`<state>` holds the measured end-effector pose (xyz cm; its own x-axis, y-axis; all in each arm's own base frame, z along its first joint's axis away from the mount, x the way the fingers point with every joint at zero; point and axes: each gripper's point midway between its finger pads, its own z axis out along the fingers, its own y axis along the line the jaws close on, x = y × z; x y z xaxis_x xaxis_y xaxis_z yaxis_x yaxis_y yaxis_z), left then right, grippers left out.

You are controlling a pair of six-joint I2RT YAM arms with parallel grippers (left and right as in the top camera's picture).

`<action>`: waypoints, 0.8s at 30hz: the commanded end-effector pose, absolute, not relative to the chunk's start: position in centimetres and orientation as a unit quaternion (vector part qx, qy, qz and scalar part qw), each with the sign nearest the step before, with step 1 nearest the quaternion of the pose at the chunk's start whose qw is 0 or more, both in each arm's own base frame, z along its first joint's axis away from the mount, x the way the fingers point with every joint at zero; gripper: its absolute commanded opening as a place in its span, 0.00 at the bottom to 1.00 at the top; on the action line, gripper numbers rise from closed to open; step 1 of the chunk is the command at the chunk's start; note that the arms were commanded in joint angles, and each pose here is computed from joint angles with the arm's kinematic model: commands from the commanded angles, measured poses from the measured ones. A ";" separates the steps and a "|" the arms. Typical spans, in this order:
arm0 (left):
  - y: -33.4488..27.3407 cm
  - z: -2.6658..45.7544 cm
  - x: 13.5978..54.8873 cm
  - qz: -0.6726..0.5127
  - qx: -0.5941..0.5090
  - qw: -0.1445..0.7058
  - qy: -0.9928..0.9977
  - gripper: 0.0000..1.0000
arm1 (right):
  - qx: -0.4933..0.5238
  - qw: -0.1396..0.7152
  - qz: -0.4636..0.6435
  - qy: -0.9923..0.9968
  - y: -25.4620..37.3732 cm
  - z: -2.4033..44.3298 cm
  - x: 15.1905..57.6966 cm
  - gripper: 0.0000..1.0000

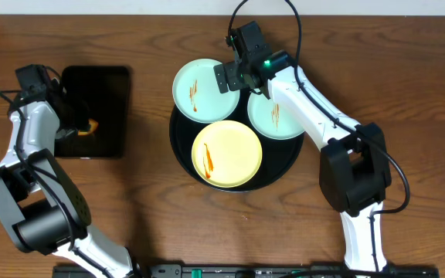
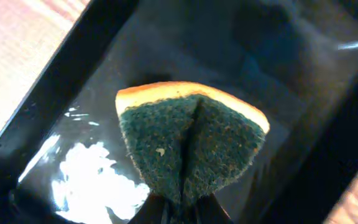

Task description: Clean dirty plates on tray and stack at the side

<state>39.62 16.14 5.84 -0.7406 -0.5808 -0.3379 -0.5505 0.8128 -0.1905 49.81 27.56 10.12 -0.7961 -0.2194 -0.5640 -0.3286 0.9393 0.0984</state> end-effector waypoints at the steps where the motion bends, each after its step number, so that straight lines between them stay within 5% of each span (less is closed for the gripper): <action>1: 14.6 12.0 41.1 -0.080 -0.252 0.272 0.925 0.07 | -0.142 0.285 0.100 0.943 28.0 10.3 49.6 0.99; 7: 14.3 17.5 40.8 -0.068 -0.223 0.337 0.912 0.07 | -0.155 0.261 0.133 0.943 29.0 10.1 48.5 0.99; 18: 14.2 6.8 40.6 -0.084 -0.215 0.216 0.949 0.07 | -0.168 0.212 0.148 0.951 29.0 9.4 46.3 0.99; 24: 14.4 11.2 41.1 -0.075 -0.206 0.267 0.938 0.07 | -0.177 0.197 0.138 0.954 27.5 13.4 44.0 0.99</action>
<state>39.82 14.12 5.57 -0.8170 -0.4709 -0.3329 -0.4062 0.8797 -0.2473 43.96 27.03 7.77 -0.9017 -0.2785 -0.3306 -0.3506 0.9186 0.1823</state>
